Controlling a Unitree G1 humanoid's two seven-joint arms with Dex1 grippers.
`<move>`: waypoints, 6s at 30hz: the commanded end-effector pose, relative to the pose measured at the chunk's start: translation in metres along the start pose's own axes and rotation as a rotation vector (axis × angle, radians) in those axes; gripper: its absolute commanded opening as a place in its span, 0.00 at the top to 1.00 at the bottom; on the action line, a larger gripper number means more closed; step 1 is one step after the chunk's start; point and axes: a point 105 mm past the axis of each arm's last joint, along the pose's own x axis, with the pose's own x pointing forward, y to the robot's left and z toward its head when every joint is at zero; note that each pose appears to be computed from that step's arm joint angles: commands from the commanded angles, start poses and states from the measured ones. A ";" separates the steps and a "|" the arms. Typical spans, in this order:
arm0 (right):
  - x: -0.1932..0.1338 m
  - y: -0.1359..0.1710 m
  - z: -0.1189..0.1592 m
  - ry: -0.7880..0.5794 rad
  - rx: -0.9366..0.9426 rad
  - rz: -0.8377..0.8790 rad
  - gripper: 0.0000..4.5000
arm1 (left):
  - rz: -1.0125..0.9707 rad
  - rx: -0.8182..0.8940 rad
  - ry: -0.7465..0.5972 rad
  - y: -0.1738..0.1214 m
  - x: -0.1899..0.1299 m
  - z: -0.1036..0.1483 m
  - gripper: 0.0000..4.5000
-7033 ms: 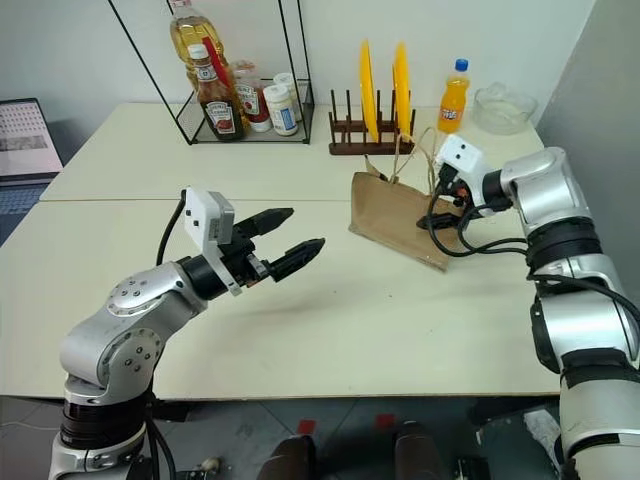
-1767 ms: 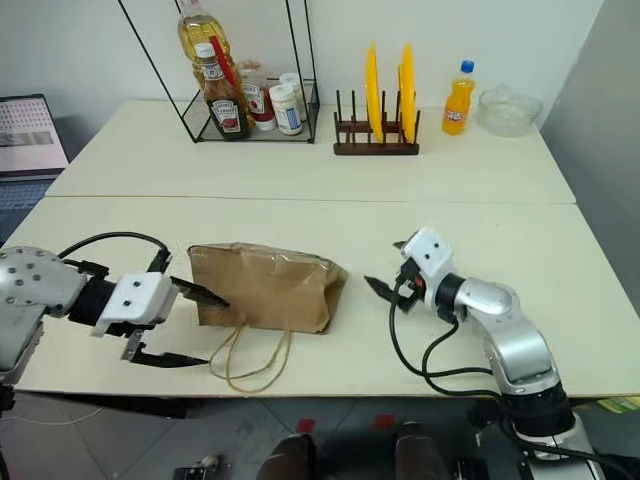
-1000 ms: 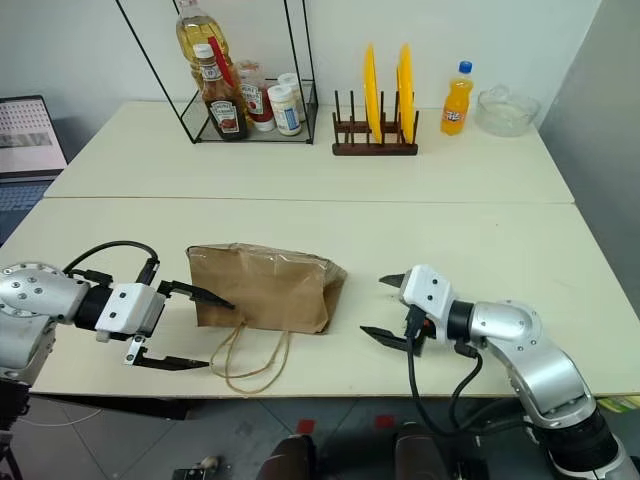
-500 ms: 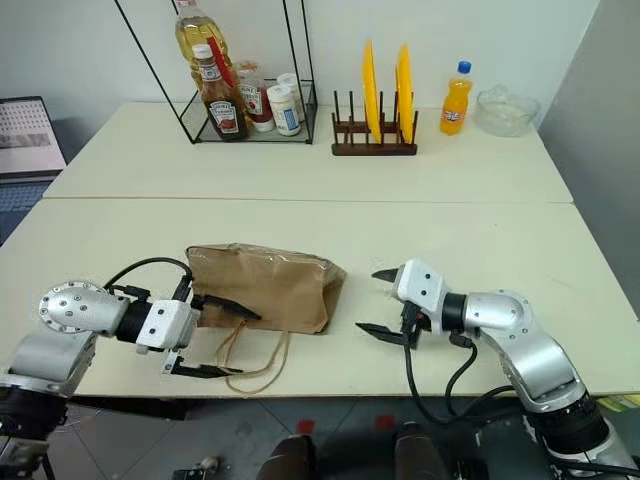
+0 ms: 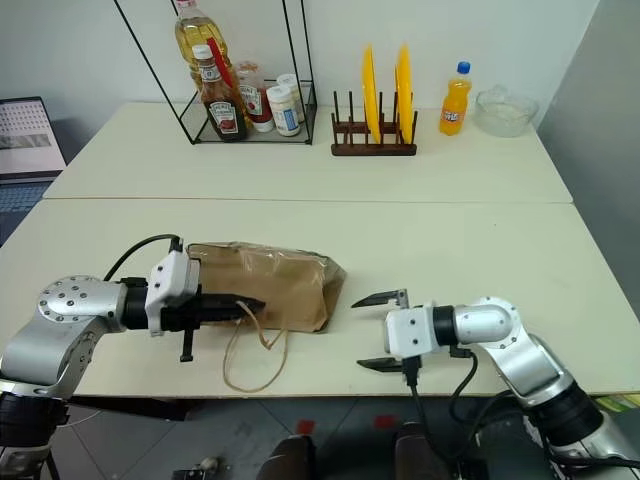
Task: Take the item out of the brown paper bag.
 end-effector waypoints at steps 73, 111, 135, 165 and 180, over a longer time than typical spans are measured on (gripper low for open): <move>0.126 0.034 -0.026 -0.178 -0.487 0.158 1.00 | 0.372 -0.240 -0.367 0.091 -0.012 0.122 1.00; 0.008 -0.080 0.076 -0.428 0.705 -0.094 0.47 | 0.332 -0.239 -0.338 0.091 -0.008 0.110 1.00; 0.111 -0.097 0.083 -0.519 0.768 -0.118 0.98 | 0.330 -0.228 -0.320 0.078 -0.008 0.113 1.00; 0.105 -0.106 -0.014 0.273 0.100 -0.322 0.01 | 0.307 -0.222 -0.353 0.083 0.005 0.118 1.00; 0.113 -0.127 -0.043 0.373 0.059 -0.307 0.14 | 0.315 -0.221 -0.359 0.082 0.005 0.118 1.00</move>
